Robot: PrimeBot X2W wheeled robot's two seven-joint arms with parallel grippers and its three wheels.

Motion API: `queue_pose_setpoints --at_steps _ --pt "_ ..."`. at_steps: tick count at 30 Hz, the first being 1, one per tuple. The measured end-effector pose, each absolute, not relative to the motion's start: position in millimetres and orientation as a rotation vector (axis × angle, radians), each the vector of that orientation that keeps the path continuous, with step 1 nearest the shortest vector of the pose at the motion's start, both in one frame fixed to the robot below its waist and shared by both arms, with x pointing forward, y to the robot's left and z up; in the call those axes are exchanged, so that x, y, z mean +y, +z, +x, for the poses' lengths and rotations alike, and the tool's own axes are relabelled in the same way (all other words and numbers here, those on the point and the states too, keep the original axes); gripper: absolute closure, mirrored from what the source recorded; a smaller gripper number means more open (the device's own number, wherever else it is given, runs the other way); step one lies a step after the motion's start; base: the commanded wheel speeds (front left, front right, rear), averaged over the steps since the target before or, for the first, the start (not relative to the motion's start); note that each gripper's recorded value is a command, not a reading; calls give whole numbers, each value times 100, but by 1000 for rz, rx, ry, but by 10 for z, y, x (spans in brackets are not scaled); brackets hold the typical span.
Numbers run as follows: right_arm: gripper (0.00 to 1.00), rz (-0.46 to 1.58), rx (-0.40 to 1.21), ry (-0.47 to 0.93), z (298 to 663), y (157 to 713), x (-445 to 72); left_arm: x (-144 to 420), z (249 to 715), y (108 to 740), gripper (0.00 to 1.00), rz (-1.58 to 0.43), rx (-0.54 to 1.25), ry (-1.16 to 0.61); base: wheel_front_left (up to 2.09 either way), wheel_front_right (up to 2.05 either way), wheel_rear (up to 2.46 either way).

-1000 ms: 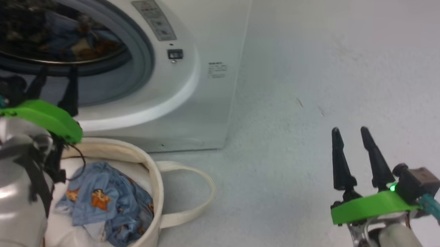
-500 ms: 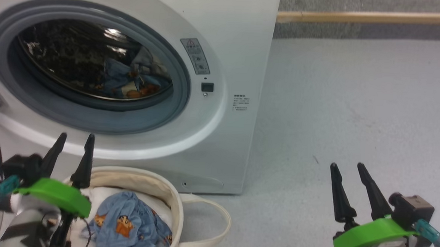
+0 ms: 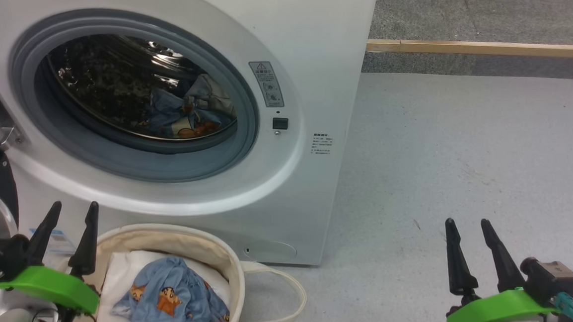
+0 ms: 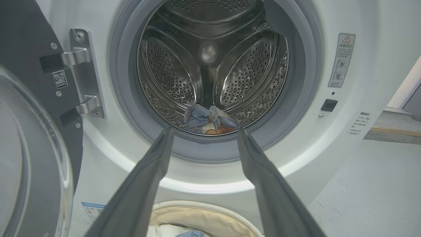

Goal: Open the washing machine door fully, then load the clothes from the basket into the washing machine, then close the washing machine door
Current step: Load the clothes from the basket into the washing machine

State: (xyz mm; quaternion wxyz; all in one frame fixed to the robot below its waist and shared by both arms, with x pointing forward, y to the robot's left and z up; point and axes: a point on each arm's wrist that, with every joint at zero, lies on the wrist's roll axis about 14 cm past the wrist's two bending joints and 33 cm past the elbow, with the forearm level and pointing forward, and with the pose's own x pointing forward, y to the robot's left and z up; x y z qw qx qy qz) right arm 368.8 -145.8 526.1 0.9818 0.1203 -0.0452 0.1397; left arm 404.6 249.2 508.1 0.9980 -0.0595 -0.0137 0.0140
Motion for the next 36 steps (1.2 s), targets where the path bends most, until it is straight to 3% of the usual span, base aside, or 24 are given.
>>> queue_pose_setpoints --at_steps 36 --pt "0 246 -57 251 3635 5133 -1546 2371 4104 5003 0 -119 -14 12 0 0 0"
